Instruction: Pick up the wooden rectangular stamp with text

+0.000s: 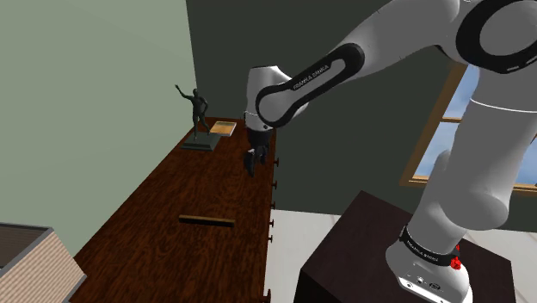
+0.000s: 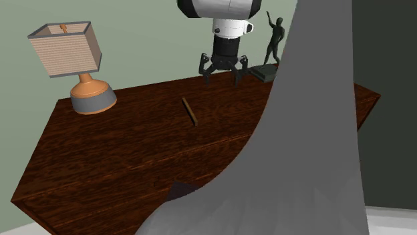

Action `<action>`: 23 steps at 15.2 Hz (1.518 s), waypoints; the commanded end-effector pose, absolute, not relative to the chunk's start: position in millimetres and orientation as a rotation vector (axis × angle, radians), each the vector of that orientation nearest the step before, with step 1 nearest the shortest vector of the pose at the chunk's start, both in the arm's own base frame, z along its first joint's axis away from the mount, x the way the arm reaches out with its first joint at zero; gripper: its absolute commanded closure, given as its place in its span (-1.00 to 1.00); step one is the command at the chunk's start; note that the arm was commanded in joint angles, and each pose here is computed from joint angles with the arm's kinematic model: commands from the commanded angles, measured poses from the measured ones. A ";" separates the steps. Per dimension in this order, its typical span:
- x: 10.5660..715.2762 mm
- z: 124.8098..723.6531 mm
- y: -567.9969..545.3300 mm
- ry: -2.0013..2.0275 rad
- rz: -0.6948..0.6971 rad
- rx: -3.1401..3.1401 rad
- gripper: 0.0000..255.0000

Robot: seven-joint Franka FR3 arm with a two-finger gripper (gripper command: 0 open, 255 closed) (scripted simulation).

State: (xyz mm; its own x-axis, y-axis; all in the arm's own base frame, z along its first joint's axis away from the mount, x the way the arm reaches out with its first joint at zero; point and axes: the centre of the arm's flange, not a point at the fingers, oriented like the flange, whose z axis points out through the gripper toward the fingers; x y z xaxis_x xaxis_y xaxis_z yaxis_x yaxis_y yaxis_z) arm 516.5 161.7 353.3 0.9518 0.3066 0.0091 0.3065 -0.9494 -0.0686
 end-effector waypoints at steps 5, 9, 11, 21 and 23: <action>548.9 301.2 213.6 -0.640 -0.017 -3.020 -1.00; 568.8 266.8 248.8 -0.748 -0.029 -3.005 -1.00; 578.0 249.6 266.8 -0.801 -0.035 -2.996 -1.00; 606.0 178.6 331.6 -0.989 -0.057 -2.958 -1.00; 606.0 168.1 331.6 -0.989 -0.057 -2.958 -1.00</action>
